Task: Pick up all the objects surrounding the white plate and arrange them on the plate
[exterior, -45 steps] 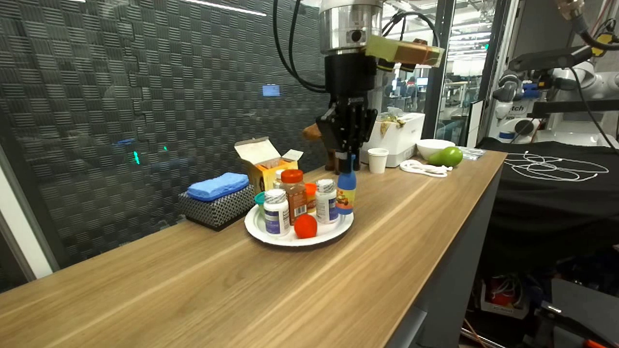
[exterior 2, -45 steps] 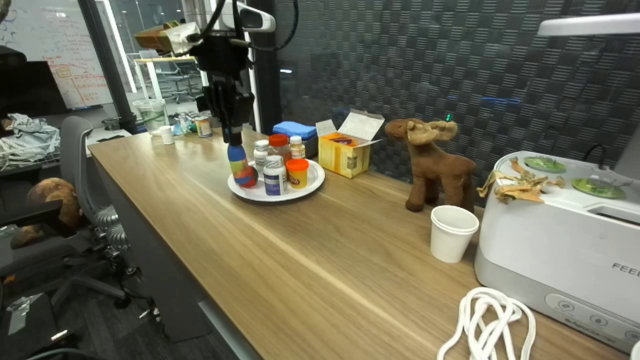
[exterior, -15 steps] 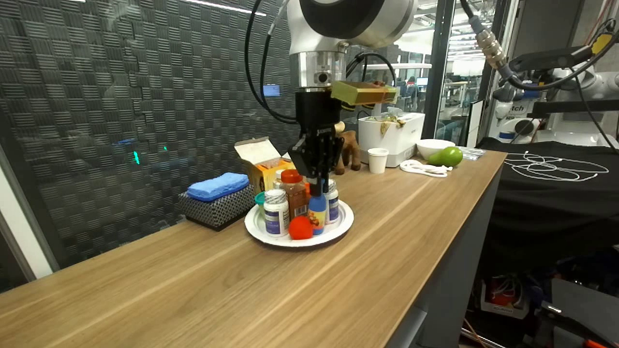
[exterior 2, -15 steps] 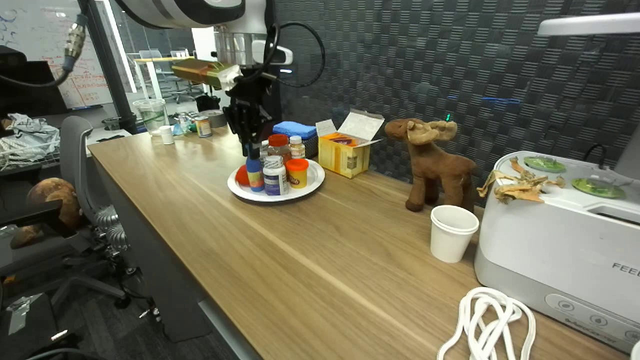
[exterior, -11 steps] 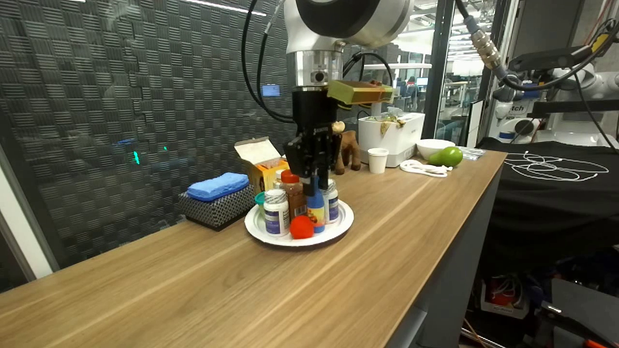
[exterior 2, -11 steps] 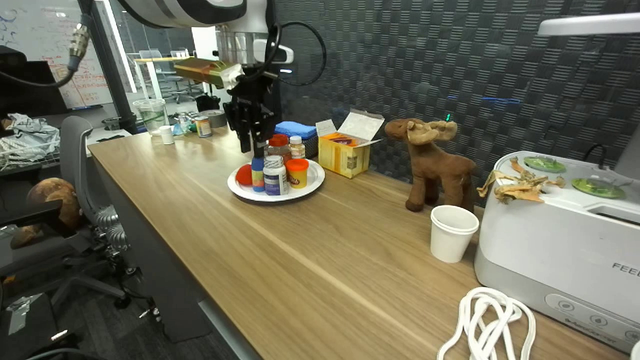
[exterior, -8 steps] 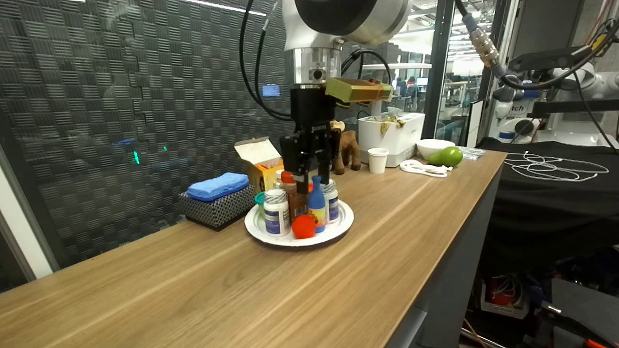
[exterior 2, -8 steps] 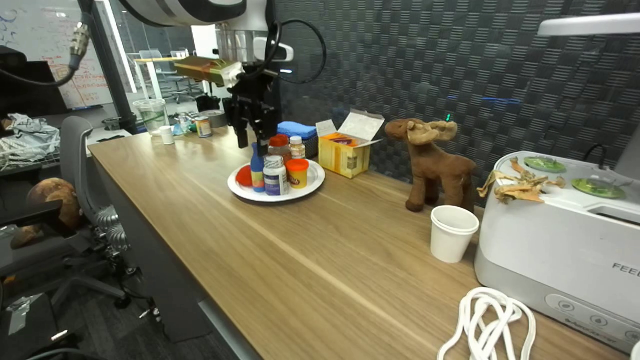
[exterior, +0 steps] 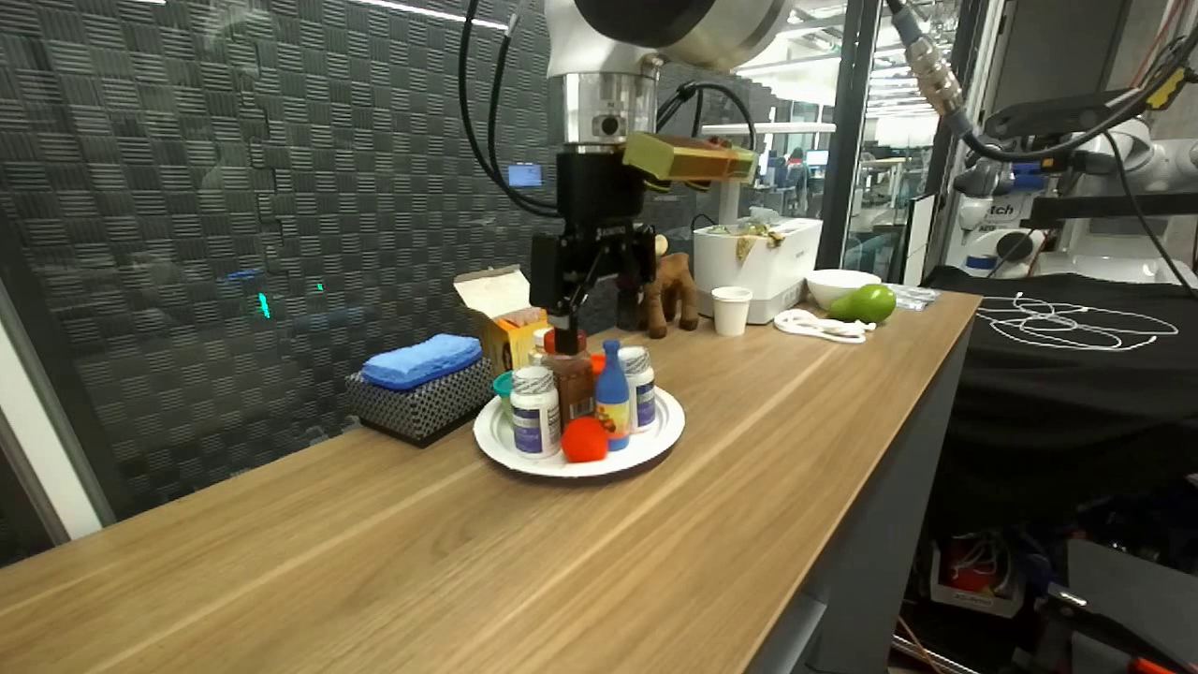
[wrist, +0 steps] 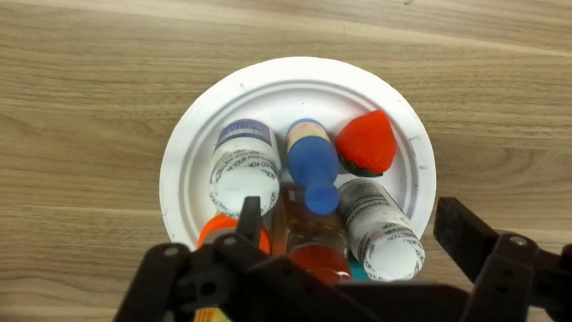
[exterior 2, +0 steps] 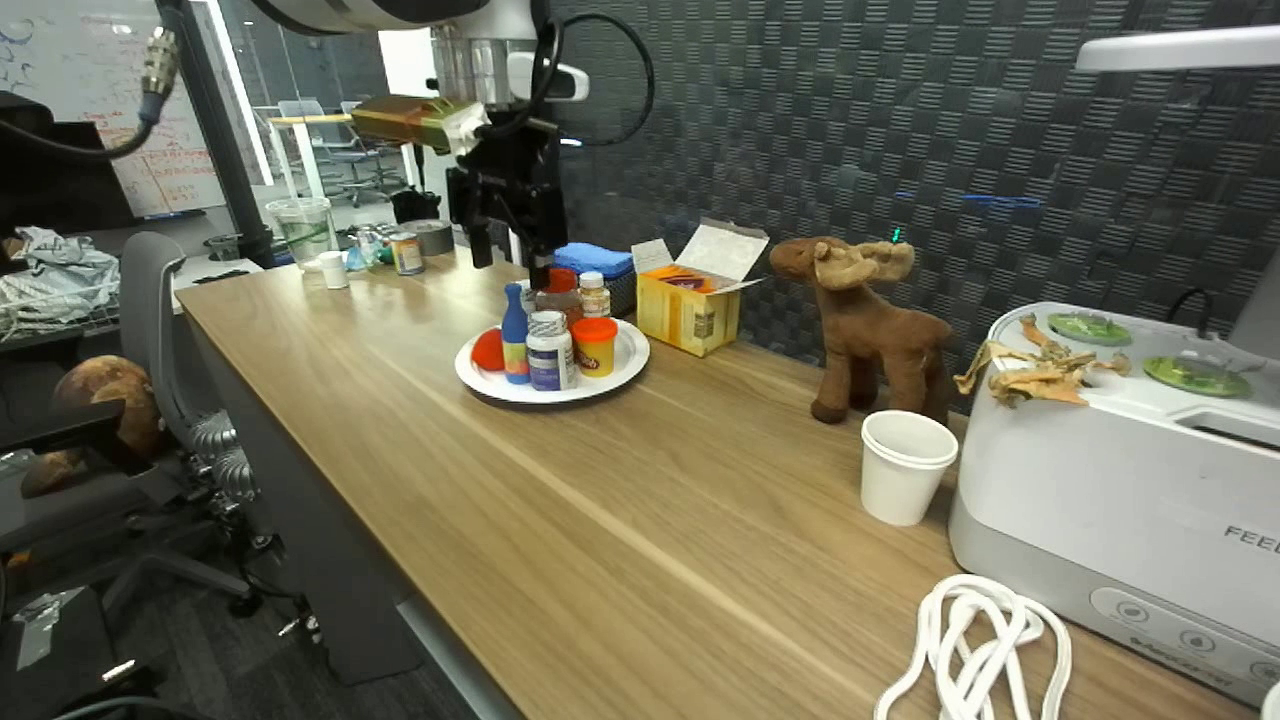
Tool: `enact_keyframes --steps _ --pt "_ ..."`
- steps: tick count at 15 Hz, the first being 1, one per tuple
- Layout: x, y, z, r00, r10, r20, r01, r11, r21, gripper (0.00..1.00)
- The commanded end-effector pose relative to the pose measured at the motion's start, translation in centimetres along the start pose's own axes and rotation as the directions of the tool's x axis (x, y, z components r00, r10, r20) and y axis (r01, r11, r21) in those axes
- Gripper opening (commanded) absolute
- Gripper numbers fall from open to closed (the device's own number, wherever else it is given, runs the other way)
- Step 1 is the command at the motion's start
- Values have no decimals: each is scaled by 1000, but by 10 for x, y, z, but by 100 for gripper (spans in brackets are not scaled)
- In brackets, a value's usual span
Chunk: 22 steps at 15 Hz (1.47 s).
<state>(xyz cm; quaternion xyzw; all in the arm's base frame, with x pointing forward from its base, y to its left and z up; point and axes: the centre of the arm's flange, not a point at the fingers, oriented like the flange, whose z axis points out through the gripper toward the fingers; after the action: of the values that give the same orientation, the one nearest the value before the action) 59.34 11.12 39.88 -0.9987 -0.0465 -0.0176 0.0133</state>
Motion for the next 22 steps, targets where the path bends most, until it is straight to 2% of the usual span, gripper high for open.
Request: enact_keyframes --steps 1,6,8,10,11,13,17,22 --pt "8 2 -60 996 60 -63 -60 998 -6 100" --pt "-4 15 -150 982 133 -132 -139 990 -35 100" --pt "-19 19 -176 980 133 -150 -140 989 -38 100" --pt "-38 18 -191 984 97 -148 -99 995 -9 100" --pt "-20 18 -172 982 116 -146 -121 992 -24 100" --pt "-24 18 -178 982 115 -149 -120 993 -23 100" --pt "-20 19 -163 985 116 -125 -120 992 -26 100" --pt "-20 19 -163 985 116 -124 -120 992 -26 100"
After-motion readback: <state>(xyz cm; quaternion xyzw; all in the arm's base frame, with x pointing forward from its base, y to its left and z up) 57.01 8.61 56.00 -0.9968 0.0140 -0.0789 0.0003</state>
